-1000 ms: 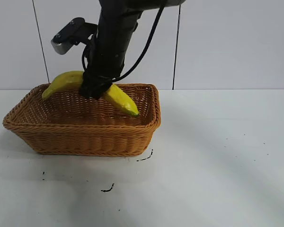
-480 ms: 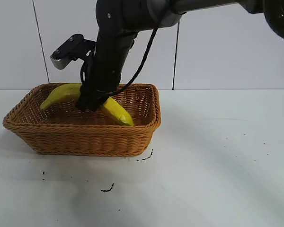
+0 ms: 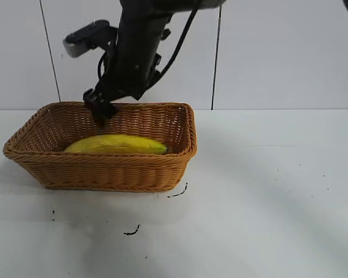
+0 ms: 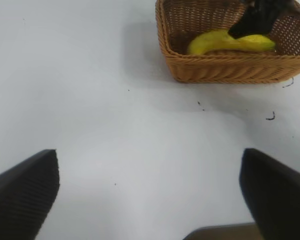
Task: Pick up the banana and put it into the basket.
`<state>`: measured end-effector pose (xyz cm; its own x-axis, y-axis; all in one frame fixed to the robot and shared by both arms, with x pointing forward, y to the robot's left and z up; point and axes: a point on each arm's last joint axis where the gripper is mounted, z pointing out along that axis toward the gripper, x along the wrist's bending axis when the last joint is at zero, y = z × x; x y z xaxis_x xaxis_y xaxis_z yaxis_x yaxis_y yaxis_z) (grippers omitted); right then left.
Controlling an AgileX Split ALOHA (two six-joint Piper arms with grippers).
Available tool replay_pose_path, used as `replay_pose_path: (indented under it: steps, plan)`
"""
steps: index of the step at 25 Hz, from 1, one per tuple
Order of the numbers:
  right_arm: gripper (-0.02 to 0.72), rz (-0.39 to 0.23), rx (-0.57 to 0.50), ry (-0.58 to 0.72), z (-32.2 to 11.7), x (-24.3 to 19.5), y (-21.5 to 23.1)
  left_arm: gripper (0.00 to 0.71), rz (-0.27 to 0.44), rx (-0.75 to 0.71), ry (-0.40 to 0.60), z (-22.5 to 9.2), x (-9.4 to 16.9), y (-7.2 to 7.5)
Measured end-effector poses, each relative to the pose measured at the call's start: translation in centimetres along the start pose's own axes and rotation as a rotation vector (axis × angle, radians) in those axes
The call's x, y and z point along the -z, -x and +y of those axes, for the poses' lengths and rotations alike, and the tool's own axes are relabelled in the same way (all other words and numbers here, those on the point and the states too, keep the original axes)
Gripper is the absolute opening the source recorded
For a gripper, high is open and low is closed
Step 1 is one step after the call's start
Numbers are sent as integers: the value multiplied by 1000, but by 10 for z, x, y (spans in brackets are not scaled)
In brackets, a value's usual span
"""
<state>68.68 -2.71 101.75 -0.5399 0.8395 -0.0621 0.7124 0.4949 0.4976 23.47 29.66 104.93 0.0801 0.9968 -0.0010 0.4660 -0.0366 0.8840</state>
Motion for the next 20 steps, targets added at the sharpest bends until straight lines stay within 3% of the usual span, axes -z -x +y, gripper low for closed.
replay_pose_path:
  steps: [15,20]
  plan:
    - [689,-206,-437,-146,-69,21,227,695,0,0,0,0,0,0]
    - [689,-221,-508,-154,-86,28,258,695,0,0,0,0,0,0]
